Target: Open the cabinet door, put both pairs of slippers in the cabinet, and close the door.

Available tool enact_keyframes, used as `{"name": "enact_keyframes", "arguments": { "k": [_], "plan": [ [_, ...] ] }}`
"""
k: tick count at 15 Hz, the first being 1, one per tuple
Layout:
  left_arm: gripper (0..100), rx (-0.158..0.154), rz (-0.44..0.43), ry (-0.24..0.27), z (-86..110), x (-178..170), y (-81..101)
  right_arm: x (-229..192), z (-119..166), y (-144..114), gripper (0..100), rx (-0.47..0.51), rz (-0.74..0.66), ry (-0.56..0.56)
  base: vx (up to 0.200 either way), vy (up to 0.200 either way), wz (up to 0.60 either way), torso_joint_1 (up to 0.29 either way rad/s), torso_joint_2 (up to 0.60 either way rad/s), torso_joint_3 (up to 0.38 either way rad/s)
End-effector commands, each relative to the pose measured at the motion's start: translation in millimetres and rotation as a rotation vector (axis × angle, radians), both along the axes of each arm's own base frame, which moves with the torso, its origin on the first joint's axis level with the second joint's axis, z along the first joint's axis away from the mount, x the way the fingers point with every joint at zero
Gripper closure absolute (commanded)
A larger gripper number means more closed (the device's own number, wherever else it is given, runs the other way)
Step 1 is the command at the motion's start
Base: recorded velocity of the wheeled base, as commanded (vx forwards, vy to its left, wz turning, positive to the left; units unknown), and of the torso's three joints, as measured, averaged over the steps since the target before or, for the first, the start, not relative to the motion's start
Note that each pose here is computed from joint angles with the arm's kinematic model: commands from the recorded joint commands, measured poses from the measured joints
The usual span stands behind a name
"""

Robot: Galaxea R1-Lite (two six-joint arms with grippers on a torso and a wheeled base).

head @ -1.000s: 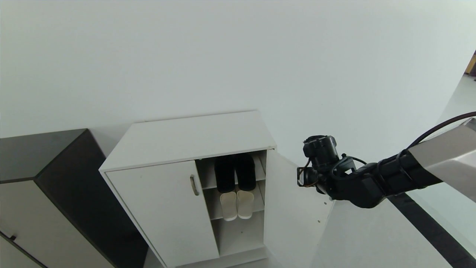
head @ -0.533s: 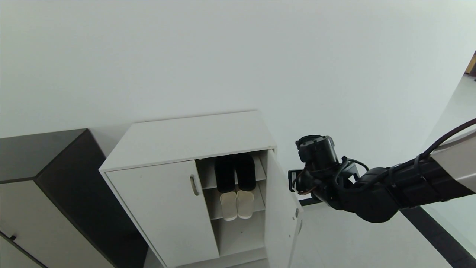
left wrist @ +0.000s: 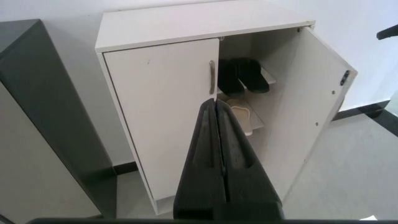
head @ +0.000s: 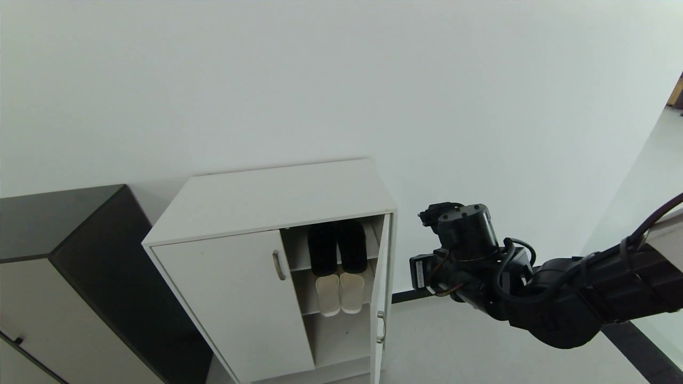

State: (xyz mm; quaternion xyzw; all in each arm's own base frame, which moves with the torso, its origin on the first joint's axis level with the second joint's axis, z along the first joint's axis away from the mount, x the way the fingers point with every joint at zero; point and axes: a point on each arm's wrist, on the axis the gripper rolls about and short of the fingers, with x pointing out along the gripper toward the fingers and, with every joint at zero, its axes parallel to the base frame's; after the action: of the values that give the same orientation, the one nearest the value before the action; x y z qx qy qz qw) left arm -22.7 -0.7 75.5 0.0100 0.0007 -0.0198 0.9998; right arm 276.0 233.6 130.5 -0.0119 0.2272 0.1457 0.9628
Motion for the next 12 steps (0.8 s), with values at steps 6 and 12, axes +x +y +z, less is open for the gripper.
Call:
{"name": "enact_keyframes", "arguments": {
  "k": [6,12],
  "plan": [
    [100,0.0,0.0,0.0,0.0,0.0,0.0,-3.8,0.1,0.7,100,-0.013,0.017,-0.002,0.0,0.0,0.5,-0.002,0.0,0.002],
    [100,0.001,0.001,0.0,0.0,0.0,0.0,-3.0,-0.3,-0.8,100,-0.002,0.022,-0.046,0.0,0.0,0.1,0.002,0.0,0.0]
  ]
}}
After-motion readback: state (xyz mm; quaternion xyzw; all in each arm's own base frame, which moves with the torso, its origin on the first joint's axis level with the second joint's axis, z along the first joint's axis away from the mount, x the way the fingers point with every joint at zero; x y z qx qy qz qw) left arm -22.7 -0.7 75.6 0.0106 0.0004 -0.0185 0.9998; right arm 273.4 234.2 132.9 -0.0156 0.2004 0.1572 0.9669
